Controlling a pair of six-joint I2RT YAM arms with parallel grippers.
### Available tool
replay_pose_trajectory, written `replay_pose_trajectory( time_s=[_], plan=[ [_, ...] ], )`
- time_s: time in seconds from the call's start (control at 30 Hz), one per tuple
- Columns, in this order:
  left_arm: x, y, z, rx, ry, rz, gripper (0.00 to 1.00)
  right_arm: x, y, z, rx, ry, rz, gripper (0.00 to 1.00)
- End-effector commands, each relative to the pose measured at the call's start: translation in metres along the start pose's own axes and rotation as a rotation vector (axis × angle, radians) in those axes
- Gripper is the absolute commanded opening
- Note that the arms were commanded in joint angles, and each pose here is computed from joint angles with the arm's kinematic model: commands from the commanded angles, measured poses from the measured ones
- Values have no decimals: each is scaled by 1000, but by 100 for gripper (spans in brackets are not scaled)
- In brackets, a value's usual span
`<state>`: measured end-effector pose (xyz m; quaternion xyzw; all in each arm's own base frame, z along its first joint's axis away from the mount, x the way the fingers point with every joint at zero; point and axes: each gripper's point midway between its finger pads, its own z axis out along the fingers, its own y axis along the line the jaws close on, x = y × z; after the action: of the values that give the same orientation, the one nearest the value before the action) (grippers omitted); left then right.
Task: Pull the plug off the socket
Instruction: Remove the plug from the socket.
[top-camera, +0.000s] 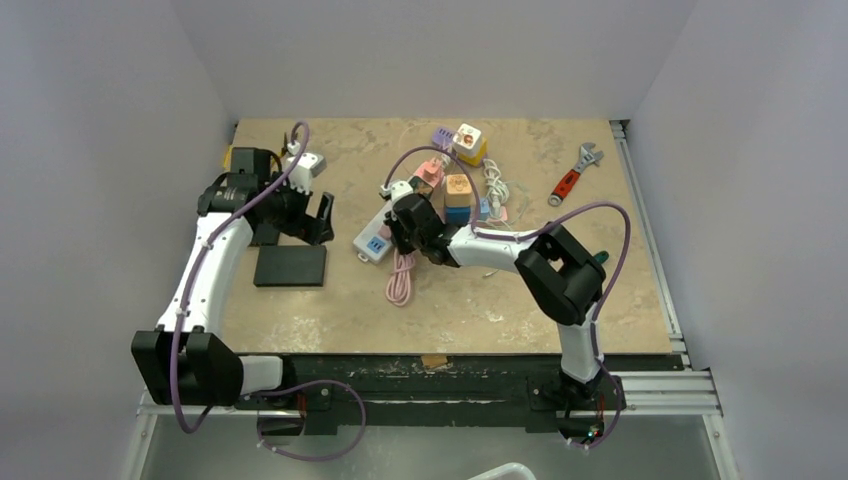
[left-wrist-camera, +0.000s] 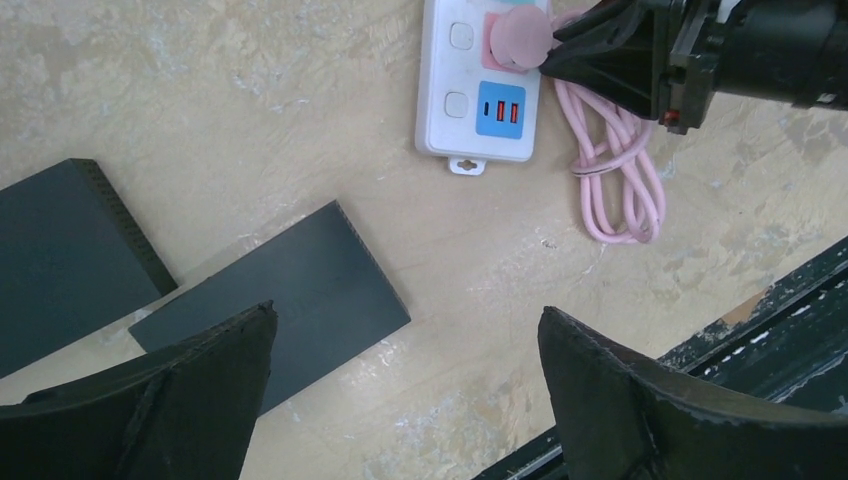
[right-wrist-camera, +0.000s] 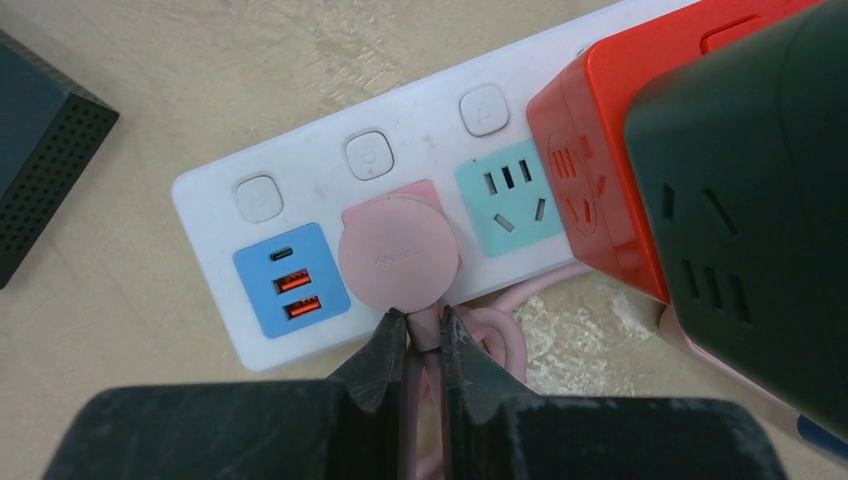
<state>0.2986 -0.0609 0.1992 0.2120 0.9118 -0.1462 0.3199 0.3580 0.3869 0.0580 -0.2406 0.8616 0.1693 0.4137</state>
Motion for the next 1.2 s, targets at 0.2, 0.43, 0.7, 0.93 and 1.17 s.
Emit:
replay_pose_trajectory(
  time_s=[0.2,0.43,0.7,0.93,1.17],
  plan=[
    [8,-5,49,-46,-110,458,100,-47,43,-52,-193,-25,73,0],
    [9,-14,43,18,-140,818,100,-57,51,-61,-232,9,56,0],
    [32,-52,44,47,-365,1441,100,-71,59,-69,-270,10,94,0],
    [34,-66,69,11,-537,1645,100,-87,51,-79,-308,9,145,0],
    [21,-67,83,-55,-633,1709,100,-99,47,-90,-353,-13,179,0]
  ],
)
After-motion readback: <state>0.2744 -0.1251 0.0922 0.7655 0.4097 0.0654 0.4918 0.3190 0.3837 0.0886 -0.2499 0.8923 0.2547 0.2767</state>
